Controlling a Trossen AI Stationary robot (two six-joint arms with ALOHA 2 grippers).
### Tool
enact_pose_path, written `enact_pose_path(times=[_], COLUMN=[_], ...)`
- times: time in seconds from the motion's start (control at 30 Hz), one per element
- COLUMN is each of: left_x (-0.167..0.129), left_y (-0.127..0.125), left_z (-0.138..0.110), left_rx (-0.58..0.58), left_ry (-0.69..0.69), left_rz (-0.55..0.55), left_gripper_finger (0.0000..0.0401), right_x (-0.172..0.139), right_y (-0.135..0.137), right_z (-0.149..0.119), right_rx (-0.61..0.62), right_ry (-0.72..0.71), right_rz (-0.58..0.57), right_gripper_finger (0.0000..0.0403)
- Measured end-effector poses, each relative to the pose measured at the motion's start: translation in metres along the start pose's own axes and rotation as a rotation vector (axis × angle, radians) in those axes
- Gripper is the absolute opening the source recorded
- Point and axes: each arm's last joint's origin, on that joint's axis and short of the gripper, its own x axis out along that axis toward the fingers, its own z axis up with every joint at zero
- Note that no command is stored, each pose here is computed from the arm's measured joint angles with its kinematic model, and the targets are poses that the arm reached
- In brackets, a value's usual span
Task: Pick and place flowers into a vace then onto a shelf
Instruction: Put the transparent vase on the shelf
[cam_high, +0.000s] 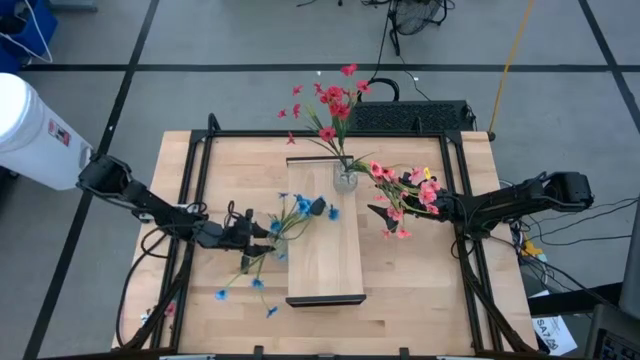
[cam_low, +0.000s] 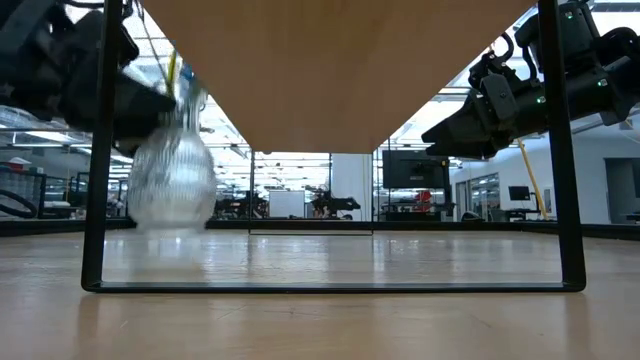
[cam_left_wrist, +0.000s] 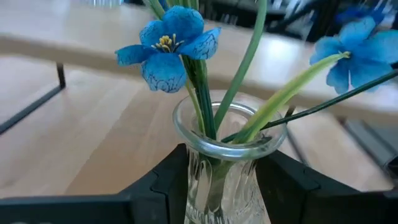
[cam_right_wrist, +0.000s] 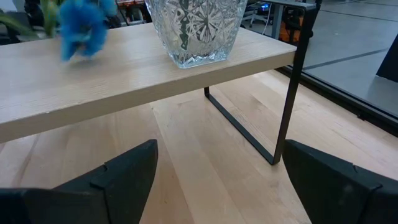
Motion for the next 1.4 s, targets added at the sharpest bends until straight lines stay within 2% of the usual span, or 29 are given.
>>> enact_pose_path(times=[0.27,0.6,0.73,0.87,1.07,1.2,1.4], left_x=[-0.013,-0.035,-0.039,-0.034,-0.034,-0.039,-0.027], left_y=[-0.012,-0.021,-0.021,-0.032,-0.052,-0.061,-0.067], left_z=[0.015,0.035,0.042,0.064,0.116,0.148,0.165], left_rx=[-0.009,-0.008,-0.009,0.023,0.104,0.146,0.201], left_ry=[-0.082,-0.200,-0.210,-0.163,-0.080,-0.093,-0.105], left_rz=[-0.111,-0.163,-0.145,-0.131,-0.118,-0.139,-0.148], left_gripper_finger=[0.0159,0.0159,0.0159,0.0159,0.0159,0.0159,0.0159], right_x=[0.000,0.000,0.000,0.000,0.000,0.000,0.000], right_y=[0.000,0.000,0.000,0.000,0.000,0.000,0.000], right_z=[0.000,0.000,0.000,0.000,0.000,-0.001,-0.001], right_rx=[0.000,-0.001,-0.001,-0.004,-0.004,-0.006,-0.008], right_ry=[0.000,0.001,0.001,0.001,0.001,0.007,0.016], right_rz=[0.003,0.003,0.003,0.003,0.004,0.003,0.002], right_gripper_finger=[0.0334,0.0334,0.0334,0.0334,0.0334,0.0334,0.0334])
